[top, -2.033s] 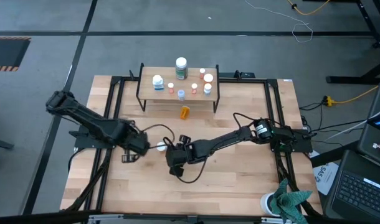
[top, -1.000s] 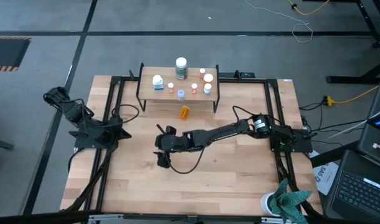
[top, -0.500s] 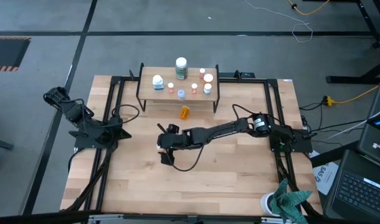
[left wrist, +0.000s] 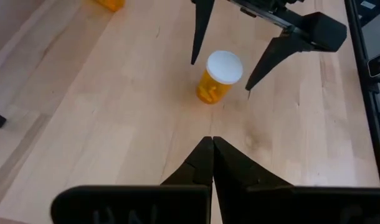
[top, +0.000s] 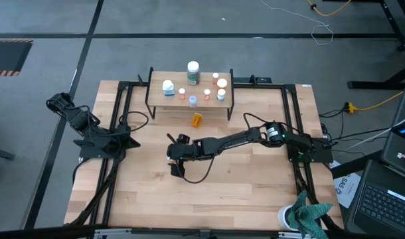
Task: Pick and place medicine bottles onto shelf by color
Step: Put the bottom orange pill bottle on the shelf
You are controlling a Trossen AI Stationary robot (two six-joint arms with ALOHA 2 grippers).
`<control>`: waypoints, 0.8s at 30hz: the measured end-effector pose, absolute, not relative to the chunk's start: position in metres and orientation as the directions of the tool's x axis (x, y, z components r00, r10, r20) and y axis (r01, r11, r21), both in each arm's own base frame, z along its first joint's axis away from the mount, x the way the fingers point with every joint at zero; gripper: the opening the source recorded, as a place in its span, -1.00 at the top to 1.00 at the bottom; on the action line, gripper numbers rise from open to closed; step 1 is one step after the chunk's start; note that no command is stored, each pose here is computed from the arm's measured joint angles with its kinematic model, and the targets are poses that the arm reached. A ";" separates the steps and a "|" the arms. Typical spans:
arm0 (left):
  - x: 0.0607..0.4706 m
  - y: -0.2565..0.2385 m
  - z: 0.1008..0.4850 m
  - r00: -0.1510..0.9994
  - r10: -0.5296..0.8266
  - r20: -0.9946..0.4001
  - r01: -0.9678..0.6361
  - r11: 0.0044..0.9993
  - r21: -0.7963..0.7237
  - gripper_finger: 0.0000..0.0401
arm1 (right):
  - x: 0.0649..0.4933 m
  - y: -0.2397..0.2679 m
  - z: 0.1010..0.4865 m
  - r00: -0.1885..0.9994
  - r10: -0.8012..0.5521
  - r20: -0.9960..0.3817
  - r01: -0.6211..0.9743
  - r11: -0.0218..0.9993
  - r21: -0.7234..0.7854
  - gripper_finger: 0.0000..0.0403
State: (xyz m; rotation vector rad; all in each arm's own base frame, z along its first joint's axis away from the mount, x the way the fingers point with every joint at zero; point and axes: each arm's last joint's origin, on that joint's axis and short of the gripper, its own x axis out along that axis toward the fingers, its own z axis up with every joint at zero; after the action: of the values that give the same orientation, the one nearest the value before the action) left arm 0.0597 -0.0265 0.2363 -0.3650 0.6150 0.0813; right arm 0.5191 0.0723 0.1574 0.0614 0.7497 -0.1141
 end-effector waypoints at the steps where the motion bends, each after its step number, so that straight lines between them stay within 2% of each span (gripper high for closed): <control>1: 0.060 -0.026 0.236 0.816 -0.033 -0.577 -0.182 0.933 -0.310 1.00 | 0.519 0.071 0.157 0.726 -0.083 -0.683 0.127 0.992 0.014 -0.75; 6: 0.060 -0.026 0.236 0.816 -0.033 -0.577 -0.182 0.933 -0.310 1.00 | 0.519 0.069 0.157 0.723 -0.087 -0.686 0.133 0.991 0.014 -0.55; 15: 0.060 -0.026 0.236 0.816 -0.032 -0.577 -0.183 0.933 -0.310 1.00 | 0.519 0.068 0.157 0.717 -0.089 -0.691 0.156 0.987 0.035 -0.05; 20: 0.060 -0.026 0.236 0.815 -0.026 -0.578 -0.187 0.934 -0.306 1.00 | 0.520 0.068 0.162 0.718 -0.089 -0.690 0.155 0.987 0.034 -0.04; 24: 0.059 -0.026 0.235 0.807 -0.019 -0.590 -0.193 0.936 -0.294 1.00 | 0.526 0.061 0.190 0.721 -0.099 -0.686 0.143 0.990 0.007 -0.04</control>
State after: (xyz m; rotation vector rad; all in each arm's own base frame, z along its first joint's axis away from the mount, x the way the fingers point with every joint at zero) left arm 0.0587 -0.0255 0.2349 -0.3527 0.6274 0.0950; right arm 0.5263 0.0608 0.1905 0.0610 0.7542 -0.1339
